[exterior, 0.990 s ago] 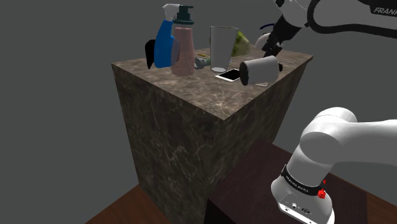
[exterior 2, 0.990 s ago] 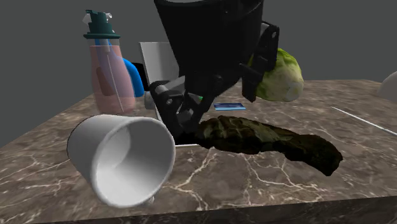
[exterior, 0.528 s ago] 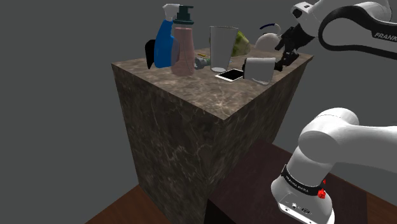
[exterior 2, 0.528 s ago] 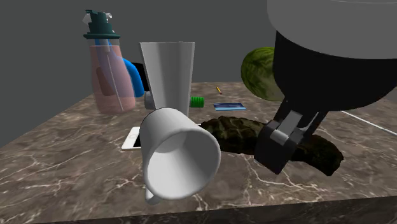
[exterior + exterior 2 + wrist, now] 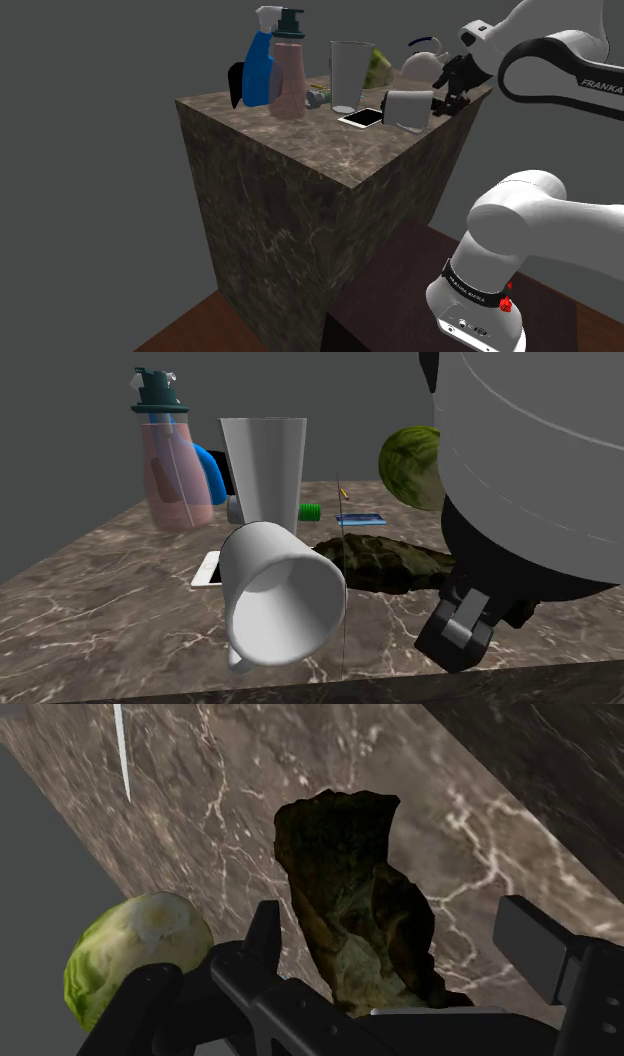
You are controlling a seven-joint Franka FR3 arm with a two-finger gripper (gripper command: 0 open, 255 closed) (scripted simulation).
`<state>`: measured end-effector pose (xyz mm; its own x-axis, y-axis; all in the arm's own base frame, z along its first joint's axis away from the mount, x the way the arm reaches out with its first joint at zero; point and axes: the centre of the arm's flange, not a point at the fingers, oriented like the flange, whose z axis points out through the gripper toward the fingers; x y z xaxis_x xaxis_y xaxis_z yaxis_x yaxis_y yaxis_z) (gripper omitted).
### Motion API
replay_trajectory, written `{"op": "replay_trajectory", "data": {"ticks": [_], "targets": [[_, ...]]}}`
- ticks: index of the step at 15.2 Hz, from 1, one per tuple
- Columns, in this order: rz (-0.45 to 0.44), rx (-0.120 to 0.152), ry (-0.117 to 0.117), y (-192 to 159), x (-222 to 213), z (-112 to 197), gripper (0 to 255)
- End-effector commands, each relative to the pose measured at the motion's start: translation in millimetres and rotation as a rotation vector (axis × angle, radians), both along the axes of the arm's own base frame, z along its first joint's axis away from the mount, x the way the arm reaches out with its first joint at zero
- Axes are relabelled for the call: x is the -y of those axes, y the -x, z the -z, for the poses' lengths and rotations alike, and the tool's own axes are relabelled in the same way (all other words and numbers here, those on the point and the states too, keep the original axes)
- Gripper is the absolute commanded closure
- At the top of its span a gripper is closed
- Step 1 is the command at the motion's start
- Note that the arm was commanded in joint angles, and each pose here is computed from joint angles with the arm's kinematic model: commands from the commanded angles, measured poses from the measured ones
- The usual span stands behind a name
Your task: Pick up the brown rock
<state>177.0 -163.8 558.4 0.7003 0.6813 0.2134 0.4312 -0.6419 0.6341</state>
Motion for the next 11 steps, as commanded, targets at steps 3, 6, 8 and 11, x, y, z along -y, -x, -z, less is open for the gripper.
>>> {"op": "replay_trajectory", "data": {"ticks": [3, 6, 8, 11], "targets": [[0.000, 0.000, 0.000, -1.2, 0.8, 6.2, 255], [0.000, 0.000, 0.000, -1.3, 0.9, 6.1, 255], [0.000, 0.000, 0.000, -1.6, 0.6, 6.2, 255], [0.000, 0.000, 0.000, -1.7, 0.3, 5.8, 255]]}}
